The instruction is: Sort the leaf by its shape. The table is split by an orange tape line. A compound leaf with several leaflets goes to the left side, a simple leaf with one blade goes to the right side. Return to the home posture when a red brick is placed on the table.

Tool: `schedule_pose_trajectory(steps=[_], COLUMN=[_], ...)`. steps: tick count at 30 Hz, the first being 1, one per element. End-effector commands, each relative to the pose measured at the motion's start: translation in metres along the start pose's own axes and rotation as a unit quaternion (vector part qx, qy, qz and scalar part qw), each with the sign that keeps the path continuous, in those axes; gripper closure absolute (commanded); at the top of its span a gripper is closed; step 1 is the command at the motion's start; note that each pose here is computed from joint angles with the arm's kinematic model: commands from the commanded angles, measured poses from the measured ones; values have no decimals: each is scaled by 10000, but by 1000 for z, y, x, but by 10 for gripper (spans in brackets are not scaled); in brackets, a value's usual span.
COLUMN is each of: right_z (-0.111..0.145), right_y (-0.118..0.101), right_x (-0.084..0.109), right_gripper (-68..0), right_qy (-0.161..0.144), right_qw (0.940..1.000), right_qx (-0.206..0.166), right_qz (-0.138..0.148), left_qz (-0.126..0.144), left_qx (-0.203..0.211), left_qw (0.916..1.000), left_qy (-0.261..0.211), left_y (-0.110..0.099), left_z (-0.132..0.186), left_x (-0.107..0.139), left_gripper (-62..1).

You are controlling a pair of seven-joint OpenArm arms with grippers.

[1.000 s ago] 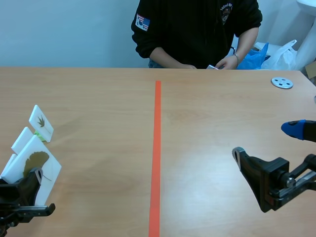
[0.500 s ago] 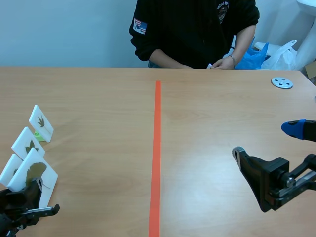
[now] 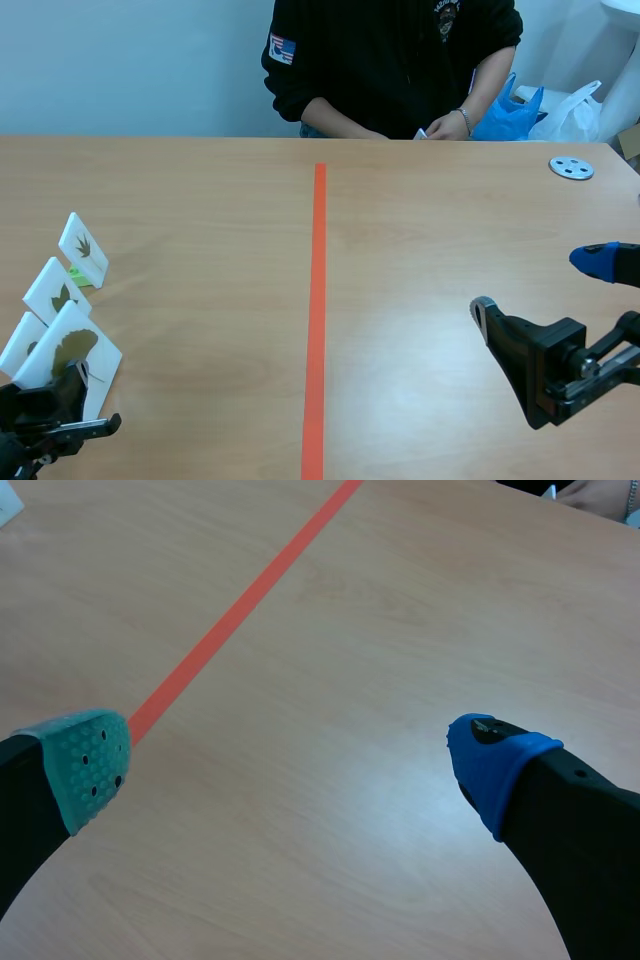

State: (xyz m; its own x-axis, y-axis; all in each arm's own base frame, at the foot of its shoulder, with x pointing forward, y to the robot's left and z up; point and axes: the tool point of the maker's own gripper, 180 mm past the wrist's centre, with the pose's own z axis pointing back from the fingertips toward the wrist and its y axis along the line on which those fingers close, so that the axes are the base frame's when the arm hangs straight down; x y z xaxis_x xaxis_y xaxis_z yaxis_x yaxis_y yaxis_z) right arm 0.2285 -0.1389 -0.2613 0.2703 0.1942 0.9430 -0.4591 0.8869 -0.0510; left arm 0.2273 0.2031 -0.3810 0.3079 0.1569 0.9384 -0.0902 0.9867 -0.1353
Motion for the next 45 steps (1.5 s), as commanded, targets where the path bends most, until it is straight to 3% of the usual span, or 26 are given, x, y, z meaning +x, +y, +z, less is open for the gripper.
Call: schedule_pose_trajectory(steps=[1,4,10,22,26,31,33,36,41,45], right_z=[-1,-1,-1,-1,-1,-1,-1,-1,-1,-1], right_y=[-6,-6,-6,-6,-6,-6,-6,-6,-6,-6], right_x=[10,10,10,10,10,10,10,10,10,10], right_gripper=[-679,-679,-679,-679,-679,-679,-679,-679,-679,-679], right_qy=[-185,-185,-185,-185,-186,-184,-185,-185,-183,-185], right_qw=[9998,9998,9998,9998,9998,9998,9998,9998,9998,9998], right_qx=[-70,-70,-70,-70,-70,-70,-70,-70,-70,-70], right_qz=[36,36,36,36,34,38,36,36,36,36], left_qz=[14,14,12,-77,-137,-337,-456,-650,-996,-1307], left_qx=[-20,-20,-53,-239,-341,-431,-683,-1177,-2259,-2931], left_qw=[9997,9995,9994,9976,9958,9902,9869,9801,9600,9425], left_qy=[-231,-309,-333,-646,-843,-1288,-1391,-1462,-1320,-932], left_y=[-1,-1,-2,-15,-22,-28,-39,-59,-101,-125], left_z=[-1,0,1,3,9,20,25,34,53,68], left_x=[12,15,17,49,67,110,126,143,155,148], left_gripper=[-209,-269,-268,-268,-268,-270,-316,-442,-622,-623])
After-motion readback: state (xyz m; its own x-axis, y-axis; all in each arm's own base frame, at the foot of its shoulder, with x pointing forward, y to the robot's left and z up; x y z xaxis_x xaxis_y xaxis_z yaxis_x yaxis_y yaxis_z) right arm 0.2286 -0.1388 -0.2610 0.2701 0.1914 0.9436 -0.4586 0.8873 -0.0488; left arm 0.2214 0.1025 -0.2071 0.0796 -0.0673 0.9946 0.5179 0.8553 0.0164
